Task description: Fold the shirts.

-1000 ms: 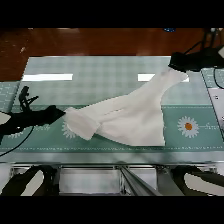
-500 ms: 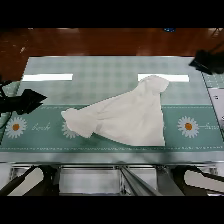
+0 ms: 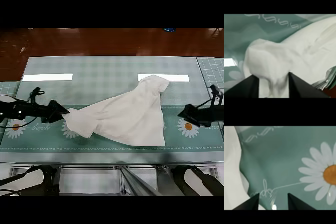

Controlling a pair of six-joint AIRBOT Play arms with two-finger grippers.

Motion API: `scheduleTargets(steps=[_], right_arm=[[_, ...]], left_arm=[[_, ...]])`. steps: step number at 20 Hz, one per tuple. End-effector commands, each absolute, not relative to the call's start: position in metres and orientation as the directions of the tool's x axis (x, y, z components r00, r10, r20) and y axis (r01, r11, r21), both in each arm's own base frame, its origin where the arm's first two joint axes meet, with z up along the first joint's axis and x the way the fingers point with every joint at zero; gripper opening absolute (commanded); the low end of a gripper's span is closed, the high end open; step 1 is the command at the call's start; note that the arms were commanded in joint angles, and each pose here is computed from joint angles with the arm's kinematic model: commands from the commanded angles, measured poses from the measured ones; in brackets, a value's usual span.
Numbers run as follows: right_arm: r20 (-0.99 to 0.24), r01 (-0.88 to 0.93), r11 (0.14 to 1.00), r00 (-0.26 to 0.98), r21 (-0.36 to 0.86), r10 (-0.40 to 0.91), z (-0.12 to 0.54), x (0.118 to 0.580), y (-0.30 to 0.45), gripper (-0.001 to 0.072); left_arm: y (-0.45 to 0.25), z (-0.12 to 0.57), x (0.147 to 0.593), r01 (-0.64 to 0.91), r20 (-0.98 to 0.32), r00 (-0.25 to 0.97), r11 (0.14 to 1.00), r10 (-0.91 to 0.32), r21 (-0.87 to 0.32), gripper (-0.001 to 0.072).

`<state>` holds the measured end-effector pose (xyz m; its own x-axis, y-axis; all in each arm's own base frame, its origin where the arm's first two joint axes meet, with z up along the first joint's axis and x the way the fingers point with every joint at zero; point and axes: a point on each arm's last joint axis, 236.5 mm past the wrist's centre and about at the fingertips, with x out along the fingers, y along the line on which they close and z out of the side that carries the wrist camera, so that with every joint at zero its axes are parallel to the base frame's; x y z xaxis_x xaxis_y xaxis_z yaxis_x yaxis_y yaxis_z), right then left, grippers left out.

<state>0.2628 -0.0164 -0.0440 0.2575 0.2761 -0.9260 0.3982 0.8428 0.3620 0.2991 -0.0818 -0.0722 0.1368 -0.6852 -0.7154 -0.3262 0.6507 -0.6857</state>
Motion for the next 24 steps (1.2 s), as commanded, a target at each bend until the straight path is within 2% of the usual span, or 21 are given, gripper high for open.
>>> scheduleTargets(steps=[1,9,13,15,16,17,18,19,21,24], right_arm=[[-0.921,0.364,0.847,0.179,0.388,0.345,-0.061,0.221,0.008,0.0409],[-0.894,0.319,0.857,-0.061,0.405,0.445,-0.085,0.173,0.051,0.041],[-0.877,0.291,0.86,-0.117,0.419,0.467,-0.1,0.175,0.073,0.041],[-0.87,0.284,0.852,-0.101,0.44,0.483,-0.11,0.186,0.088,0.0409],[-0.868,0.288,0.841,-0.06,0.458,0.493,-0.113,0.198,0.095,0.0392],[-0.854,0.291,0.818,-0.011,0.496,0.521,-0.111,0.211,0.106,0.0275],[-0.825,0.263,0.791,0.039,0.552,0.563,-0.103,0.224,0.12,0.0107],[-0.784,0.202,0.76,0.081,0.617,0.615,-0.089,0.237,0.135,0.0025],[-0.716,0.102,0.709,0.138,0.697,0.684,-0.046,0.268,0.151,0.0024],[-0.677,-0.124,0.732,0.301,0.67,0.672,0.056,0.332,0.147,0.0024]], left_arm=[[-0.107,-0.084,0.306,-0.284,-0.711,0.101,0.665,-0.696,-0.691,0.0028],[-0.106,-0.073,0.318,-0.234,-0.709,0.121,0.674,-0.695,-0.7,0.0021],[-0.106,-0.073,0.318,-0.233,-0.709,0.12,0.675,-0.695,-0.7,0.0021],[-0.106,-0.073,0.318,-0.234,-0.709,0.12,0.674,-0.695,-0.7,0.0021],[-0.107,-0.073,0.315,-0.234,-0.707,0.112,0.673,-0.698,-0.701,0.0021],[-0.107,-0.073,0.314,-0.234,-0.707,0.106,0.673,-0.699,-0.701,0.0021],[-0.108,-0.072,0.314,-0.232,-0.705,0.104,0.672,-0.702,-0.703,0.0021],[-0.108,-0.067,0.316,-0.222,-0.701,0.104,0.67,-0.706,-0.708,0.0021],[-0.108,-0.044,0.329,-0.17,-0.684,0.12,0.664,-0.72,-0.728,0.0021],[-0.111,0.046,0.372,-0.001,-0.593,0.251,0.613,-0.765,-0.79,0.0021]])
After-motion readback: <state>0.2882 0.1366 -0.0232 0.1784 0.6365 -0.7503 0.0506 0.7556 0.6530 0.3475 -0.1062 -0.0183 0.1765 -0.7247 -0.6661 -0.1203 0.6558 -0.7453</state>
